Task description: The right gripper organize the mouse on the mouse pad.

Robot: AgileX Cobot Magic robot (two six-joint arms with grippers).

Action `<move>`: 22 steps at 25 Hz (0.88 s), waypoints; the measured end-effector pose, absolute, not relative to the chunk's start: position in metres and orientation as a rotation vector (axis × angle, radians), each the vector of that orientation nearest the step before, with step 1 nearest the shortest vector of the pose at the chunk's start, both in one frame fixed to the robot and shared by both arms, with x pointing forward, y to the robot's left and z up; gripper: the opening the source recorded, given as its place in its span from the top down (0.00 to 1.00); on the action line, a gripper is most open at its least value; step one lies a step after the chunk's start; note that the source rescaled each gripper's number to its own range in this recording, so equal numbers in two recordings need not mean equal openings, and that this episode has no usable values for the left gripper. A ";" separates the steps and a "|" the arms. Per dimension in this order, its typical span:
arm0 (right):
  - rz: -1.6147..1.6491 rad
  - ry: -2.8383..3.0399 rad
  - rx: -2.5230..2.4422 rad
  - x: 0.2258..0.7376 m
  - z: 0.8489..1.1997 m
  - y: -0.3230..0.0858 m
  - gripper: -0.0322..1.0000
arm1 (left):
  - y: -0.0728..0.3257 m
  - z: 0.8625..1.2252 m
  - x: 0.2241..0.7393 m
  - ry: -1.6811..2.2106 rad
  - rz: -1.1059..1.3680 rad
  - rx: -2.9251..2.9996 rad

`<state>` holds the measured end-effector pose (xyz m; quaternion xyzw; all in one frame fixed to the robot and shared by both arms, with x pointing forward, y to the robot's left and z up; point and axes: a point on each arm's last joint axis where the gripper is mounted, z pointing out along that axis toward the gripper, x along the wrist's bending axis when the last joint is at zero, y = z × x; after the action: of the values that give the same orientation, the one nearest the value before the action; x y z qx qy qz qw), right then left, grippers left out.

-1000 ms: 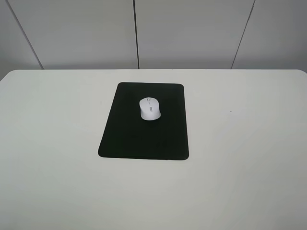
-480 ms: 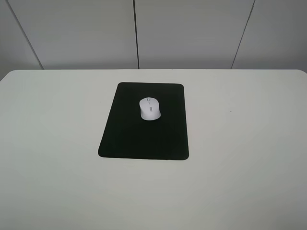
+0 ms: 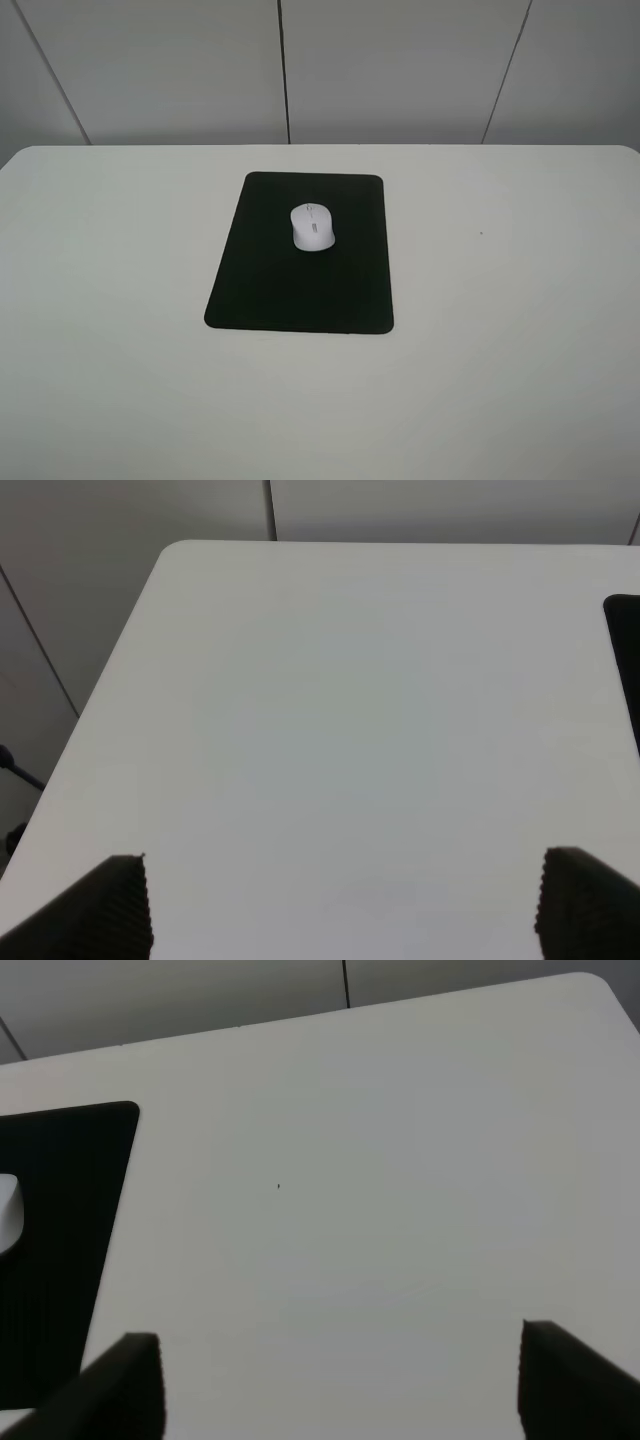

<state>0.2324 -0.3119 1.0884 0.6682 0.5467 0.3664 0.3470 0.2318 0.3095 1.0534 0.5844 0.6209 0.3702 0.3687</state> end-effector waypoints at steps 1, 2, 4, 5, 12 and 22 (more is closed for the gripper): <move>0.956 1.410 1.727 0.230 1.088 -0.312 0.25 | 0.309 1.053 0.232 1.594 0.950 1.500; 0.959 1.402 1.719 0.228 1.088 -0.313 0.23 | 0.309 1.053 0.232 1.594 0.950 1.500; 0.968 1.380 1.697 0.225 1.086 -0.314 0.23 | 0.309 1.053 0.232 1.594 0.950 1.500; 0.974 1.373 1.689 0.224 1.084 -0.314 0.23 | 0.309 1.053 0.232 1.594 0.950 1.500; 0.959 1.390 1.697 0.228 1.058 -0.314 0.22 | 0.309 1.053 0.232 1.594 0.950 1.500; 0.957 1.395 1.666 0.230 1.057 -0.314 0.21 | 0.309 1.053 0.232 1.594 0.950 1.500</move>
<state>0.2301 -0.3138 1.0574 0.6507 0.5448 0.3739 0.3740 0.2318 0.3095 1.0534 0.5844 0.6209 0.3702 0.3687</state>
